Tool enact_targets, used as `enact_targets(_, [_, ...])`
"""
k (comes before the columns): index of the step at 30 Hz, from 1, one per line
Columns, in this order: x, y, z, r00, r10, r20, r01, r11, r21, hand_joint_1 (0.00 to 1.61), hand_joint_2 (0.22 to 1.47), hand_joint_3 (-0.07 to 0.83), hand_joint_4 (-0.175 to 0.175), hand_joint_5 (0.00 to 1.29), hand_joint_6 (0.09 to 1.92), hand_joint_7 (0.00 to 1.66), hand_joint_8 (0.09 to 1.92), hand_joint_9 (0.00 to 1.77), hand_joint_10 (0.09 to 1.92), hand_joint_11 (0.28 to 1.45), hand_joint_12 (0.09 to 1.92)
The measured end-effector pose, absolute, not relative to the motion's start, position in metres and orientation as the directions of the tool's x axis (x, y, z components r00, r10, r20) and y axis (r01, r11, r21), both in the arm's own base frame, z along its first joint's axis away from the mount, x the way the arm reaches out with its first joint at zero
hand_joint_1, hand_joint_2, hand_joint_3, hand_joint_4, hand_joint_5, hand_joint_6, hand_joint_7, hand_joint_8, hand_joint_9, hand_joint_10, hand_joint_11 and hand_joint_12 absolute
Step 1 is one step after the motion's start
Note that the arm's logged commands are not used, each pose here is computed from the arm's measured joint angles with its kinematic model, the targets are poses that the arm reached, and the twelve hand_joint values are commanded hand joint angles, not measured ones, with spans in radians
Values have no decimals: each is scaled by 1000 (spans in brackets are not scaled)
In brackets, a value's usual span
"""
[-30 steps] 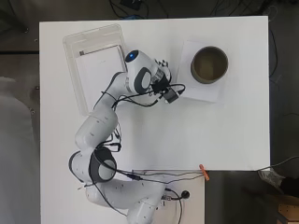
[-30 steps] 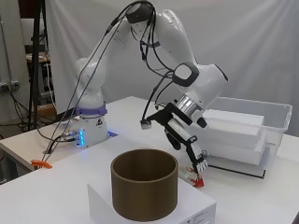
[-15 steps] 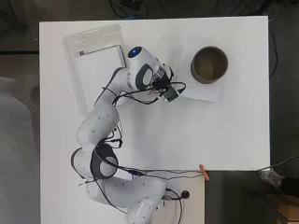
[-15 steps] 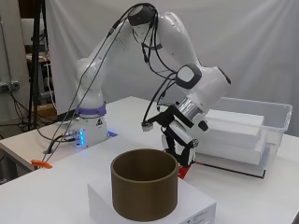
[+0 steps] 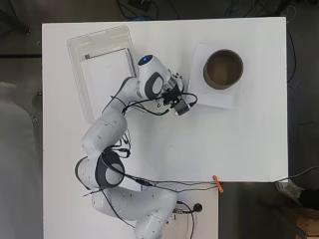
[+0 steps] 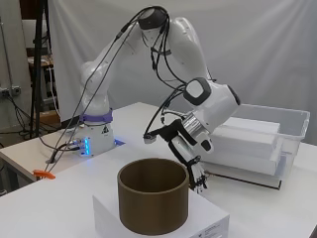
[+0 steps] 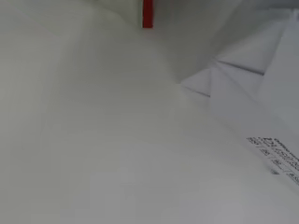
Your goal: Teleoperate dual arm-hand system to remove items from a box
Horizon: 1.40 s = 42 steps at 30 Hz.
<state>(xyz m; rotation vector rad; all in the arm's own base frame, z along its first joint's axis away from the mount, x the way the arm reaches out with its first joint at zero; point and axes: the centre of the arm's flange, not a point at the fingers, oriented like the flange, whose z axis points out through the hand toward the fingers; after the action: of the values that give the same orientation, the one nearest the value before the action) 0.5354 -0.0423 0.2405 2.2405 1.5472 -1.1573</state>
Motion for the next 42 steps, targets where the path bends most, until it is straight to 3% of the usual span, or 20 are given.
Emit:
enact_targets(1, [535, -41, 239, 152, 710, -687, 855, -444, -270, 349, 1073, 38, -67, 69, 87, 228, 87, 321, 87, 406, 87])
enact_targets(2, [536, -39, 236, 149, 709, -690, 854, -443, -271, 495, 1158, 36, -21, 305, 87, 455, 87, 544, 87, 515, 87])
enact_targets(4, [531, -34, 228, 130, 714, -688, 853, -434, -289, 1035, 1234, -18, 112, 649, 1250, 734, 1146, 939, 1176, 788, 1082])
enact_targets(5, [528, -33, 226, 125, 727, -675, 855, -424, -299, 1165, 1245, -31, 144, 723, 1578, 830, 1525, 1044, 1534, 868, 1447])
enact_targets(9, [522, -47, 244, 196, 787, -585, 844, -439, -308, 1226, 1256, -30, 175, 747, 1905, 856, 1920, 1052, 1902, 858, 1800])
enact_targets(11, [522, -47, 255, 217, 787, -577, 850, -443, -284, 1195, 1252, -24, 175, 748, 1918, 853, 1920, 1041, 1917, 843, 1813])
enact_targets(12, [523, -46, 263, 229, 789, -570, 860, -438, -261, 1102, 1260, -21, 144, 733, 1753, 810, 1920, 1000, 1919, 801, 1805])
enact_targets(15, [527, -55, 336, 325, 822, -468, 887, -436, -150, 958, 1223, -9, 168, 779, 1342, 756, 1920, 958, 1919, 715, 1788])
enact_targets(19, [514, -108, 432, 418, 880, -225, 902, -431, -11, 968, 1190, -3, 164, 835, 1205, 805, 1920, 1054, 1920, 819, 1892])
enact_targets(22, [492, -177, 438, 524, 842, -130, 843, -535, -65, 984, 1183, -1, 142, 846, 1186, 798, 1914, 1057, 1920, 845, 1915])
enact_targets(25, [509, -141, 410, 431, 893, -128, 875, -449, -183, 1024, 1180, -2, 61, 857, 1169, 819, 1833, 1044, 1917, 833, 1898])
enact_targets(27, [526, -73, 423, 270, 957, -108, 943, -285, -171, 1164, 1167, -3, -95, 911, 1007, 858, 1520, 1019, 1825, 796, 1856])
enact_targets(29, [532, -7, 454, 139, 988, -72, 983, -146, -110, 1227, 1146, -2, -156, 1003, 783, 879, 1428, 997, 1728, 784, 1821])
enact_targets(31, [529, 60, 478, 19, 999, -46, 998, -22, -59, 1104, 1130, 2, 37, 977, 943, 815, 1605, 980, 1795, 803, 1848])
enact_targets(32, [527, 87, 482, -18, 999, -47, 999, 15, -50, 1063, 1133, 3, 94, 956, 1013, 786, 1710, 978, 1846, 825, 1876])
enact_targets(34, [530, 109, 477, -34, 997, -71, 998, 31, -51, 1019, 1141, 3, 154, 925, 1095, 821, 1873, 1066, 1901, 920, 1909])
enact_targets(36, [540, 83, 469, 43, 992, -116, 997, -50, -59, 1000, 1154, 4, 167, 896, 1159, 858, 1920, 1130, 1917, 995, 1918])
enact_targets(37, [546, 52, 469, 110, 984, -138, 991, -119, -53, 849, 1118, -5, 124, 709, 864, 781, 1574, 999, 1673, 832, 1720])
enact_targets(39, [547, -55, 477, 310, 938, -155, 947, -319, -36, 457, 979, -11, 63, 399, 292, 533, 581, 685, 683, 597, 718])
enact_targets(42, [508, -220, 483, 573, 802, -168, 812, -583, -15, 287, 947, -1, 58, 443, 87, 586, 87, 699, 104, 647, 110])
